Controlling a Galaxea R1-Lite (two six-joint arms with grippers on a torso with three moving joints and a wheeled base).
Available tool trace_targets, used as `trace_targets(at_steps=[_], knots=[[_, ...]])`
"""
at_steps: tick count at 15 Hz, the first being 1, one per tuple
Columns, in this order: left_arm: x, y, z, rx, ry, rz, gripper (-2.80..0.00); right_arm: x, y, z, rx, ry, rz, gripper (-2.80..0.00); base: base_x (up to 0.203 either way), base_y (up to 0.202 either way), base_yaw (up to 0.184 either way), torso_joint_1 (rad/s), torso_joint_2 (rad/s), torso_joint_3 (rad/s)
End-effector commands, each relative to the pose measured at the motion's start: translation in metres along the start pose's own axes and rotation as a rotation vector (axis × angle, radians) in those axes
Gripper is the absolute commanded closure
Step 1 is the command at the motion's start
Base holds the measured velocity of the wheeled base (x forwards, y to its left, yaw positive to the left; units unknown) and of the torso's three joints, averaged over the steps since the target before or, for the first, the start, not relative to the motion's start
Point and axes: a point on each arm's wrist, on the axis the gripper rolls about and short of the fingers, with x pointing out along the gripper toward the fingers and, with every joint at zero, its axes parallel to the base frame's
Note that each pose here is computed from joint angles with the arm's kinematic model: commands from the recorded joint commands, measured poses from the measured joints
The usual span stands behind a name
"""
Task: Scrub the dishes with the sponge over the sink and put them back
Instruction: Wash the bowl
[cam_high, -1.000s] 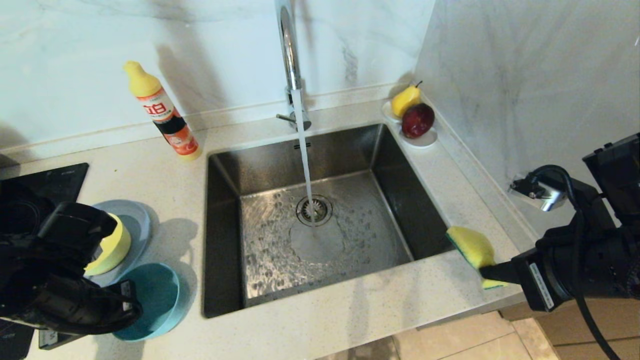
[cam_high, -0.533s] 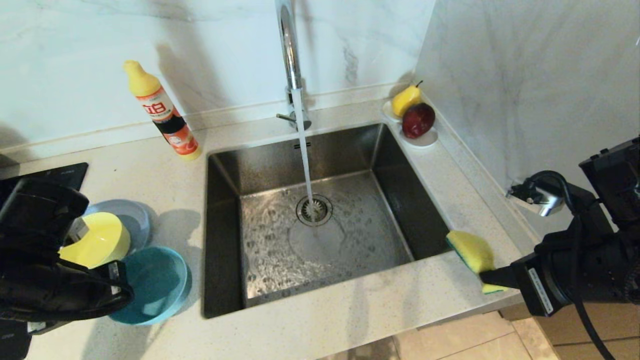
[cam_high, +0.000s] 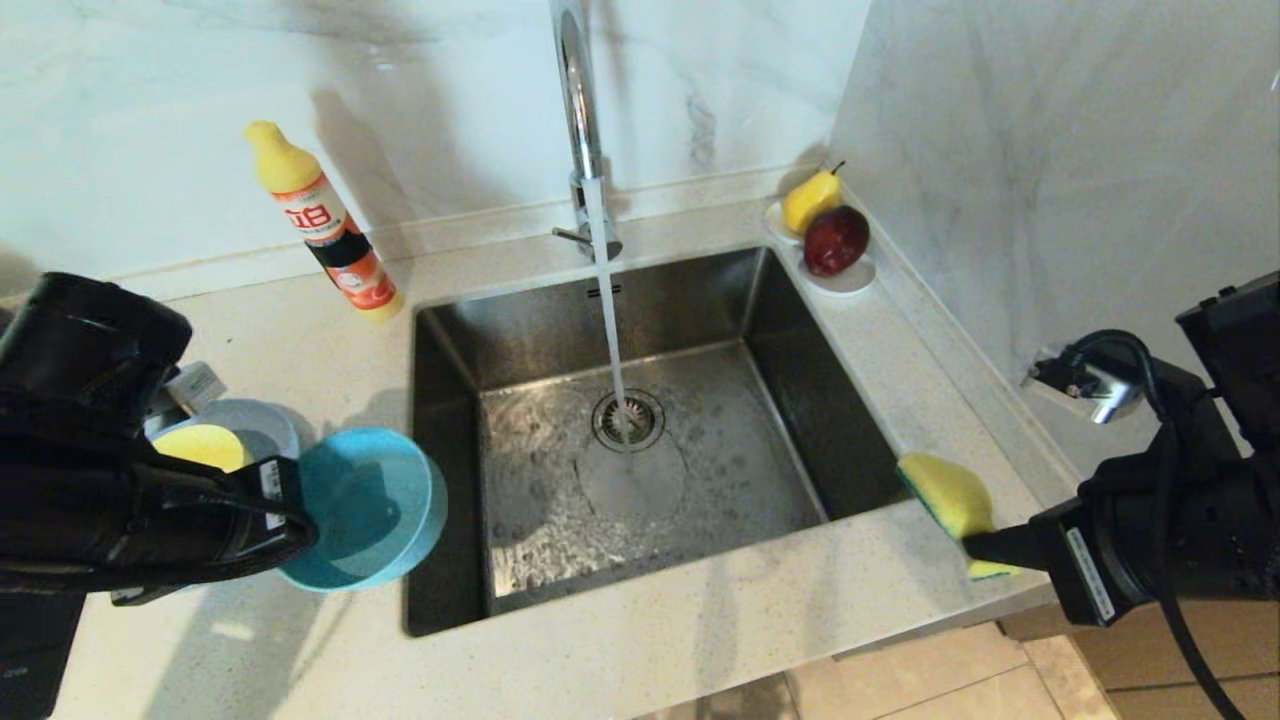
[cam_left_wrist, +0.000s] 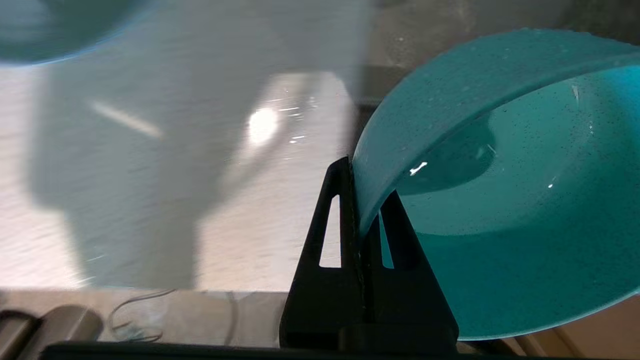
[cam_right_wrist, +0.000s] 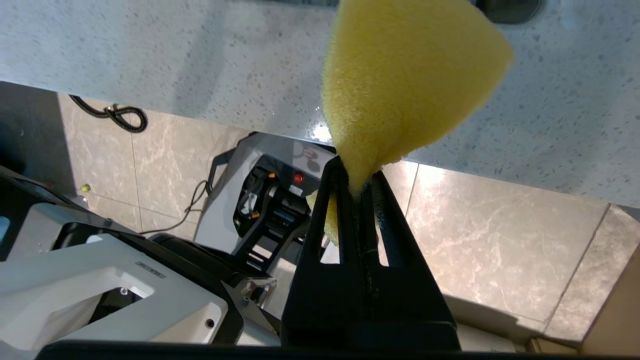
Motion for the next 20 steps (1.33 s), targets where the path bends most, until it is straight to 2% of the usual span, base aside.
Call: trace_targets(at_steps=[1,3,5,10,15,18,20], knots=[[0.012,-0.02,0.005,0.019,0.027,-0.025,0.0,-0.004,-0.001,0.0,0.003,-0.011,-0.001,0.0,0.0,0.0,0.0,0.0,0.0,0.0],[0.026,-0.042,0.013,0.036,0.046,-0.049,0.0,-0.007,-0.003,0.001,0.01,-0.023,-0.008,0.0,0.0,0.0,0.0,0.0,0.0,0.0],[0.049,-0.058,0.017,0.04,0.08,-0.039,0.0,-0.008,-0.003,0.002,0.009,-0.028,-0.008,0.0,0.0,0.0,0.0,0.0,0.0,0.0],[0.112,-0.08,0.024,0.049,0.153,0.02,0.0,-0.012,-0.003,0.001,0.006,-0.039,-0.006,0.0,0.0,0.0,0.0,0.0,0.0,0.0],[0.133,-0.121,0.028,0.065,0.126,-0.047,0.0,-0.015,-0.003,0.0,0.007,-0.049,-0.003,0.0,0.0,0.0,0.0,0.0,0.0,0.0],[0.138,-0.141,0.022,0.088,0.083,-0.106,0.0,-0.014,-0.003,-0.002,0.01,-0.039,-0.006,0.0,0.0,0.0,0.0,0.0,0.0,0.0],[0.144,-0.151,0.019,0.098,0.043,-0.106,0.0,-0.014,-0.003,-0.002,0.01,-0.039,-0.006,0.0,0.0,0.0,0.0,0.0,0.0,0.0]])
